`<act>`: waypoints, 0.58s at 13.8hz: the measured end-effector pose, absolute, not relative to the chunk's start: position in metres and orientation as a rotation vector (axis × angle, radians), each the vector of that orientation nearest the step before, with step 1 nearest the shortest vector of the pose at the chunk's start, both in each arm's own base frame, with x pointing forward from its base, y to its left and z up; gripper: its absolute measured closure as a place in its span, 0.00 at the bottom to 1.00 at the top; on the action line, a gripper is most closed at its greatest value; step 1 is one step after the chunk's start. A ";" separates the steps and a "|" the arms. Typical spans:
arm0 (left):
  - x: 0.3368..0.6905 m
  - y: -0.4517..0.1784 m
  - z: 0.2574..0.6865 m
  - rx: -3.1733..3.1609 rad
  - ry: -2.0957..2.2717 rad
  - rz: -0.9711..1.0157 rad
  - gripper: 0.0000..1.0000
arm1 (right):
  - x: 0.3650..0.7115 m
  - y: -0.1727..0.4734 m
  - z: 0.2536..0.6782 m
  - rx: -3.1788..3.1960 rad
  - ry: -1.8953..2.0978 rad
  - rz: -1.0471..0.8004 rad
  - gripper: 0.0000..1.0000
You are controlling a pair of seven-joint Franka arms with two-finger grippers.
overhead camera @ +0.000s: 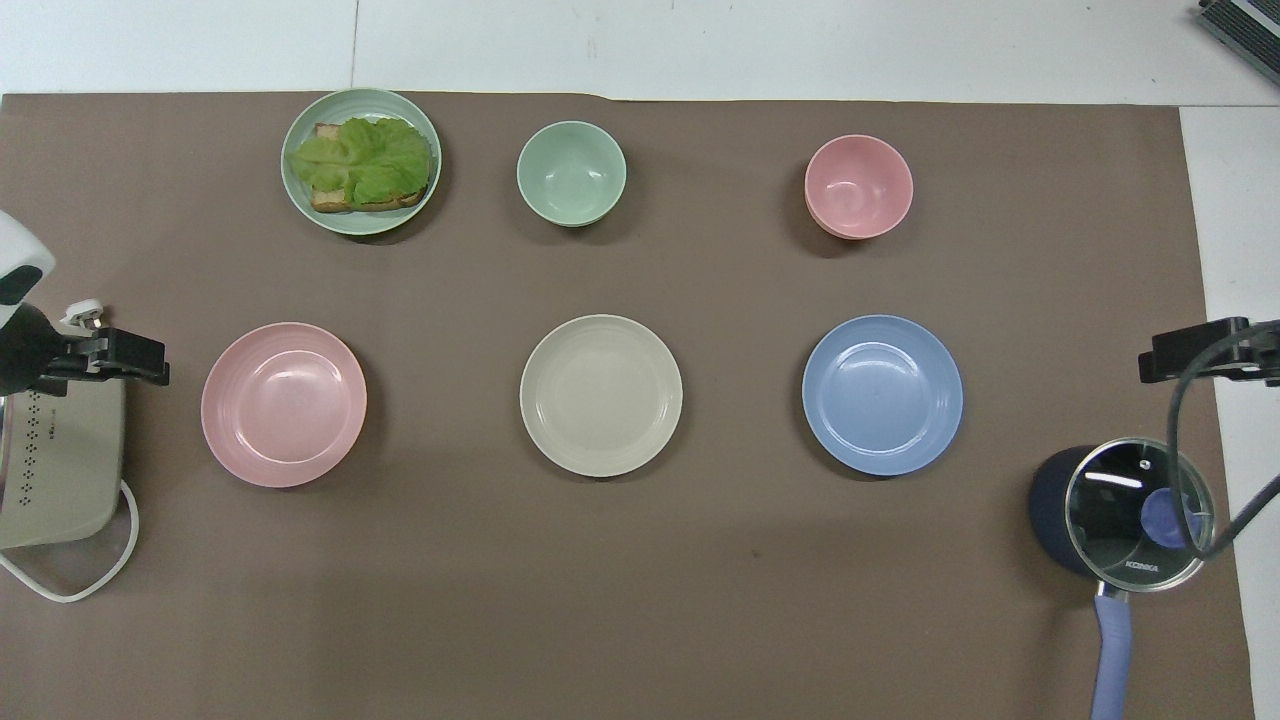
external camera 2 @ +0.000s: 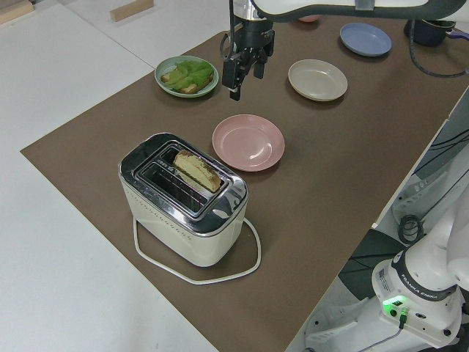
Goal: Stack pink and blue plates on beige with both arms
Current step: 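Move the left gripper to the rim of the pink plate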
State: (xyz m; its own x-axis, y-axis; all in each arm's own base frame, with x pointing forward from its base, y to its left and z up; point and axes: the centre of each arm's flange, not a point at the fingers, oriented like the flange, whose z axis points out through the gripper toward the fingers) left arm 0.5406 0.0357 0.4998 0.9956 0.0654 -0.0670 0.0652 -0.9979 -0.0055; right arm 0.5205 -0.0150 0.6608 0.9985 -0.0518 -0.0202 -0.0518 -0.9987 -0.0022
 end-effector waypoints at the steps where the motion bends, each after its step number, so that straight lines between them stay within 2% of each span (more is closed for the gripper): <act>1: 0.540 0.042 0.480 -3.135 -0.121 0.101 0.00 | 0.521 -0.015 0.661 -3.138 0.081 0.032 0.00; 8: 0.534 0.057 0.361 -3.134 -0.172 0.219 0.00 | 0.521 -0.015 0.661 -3.138 0.079 0.032 0.00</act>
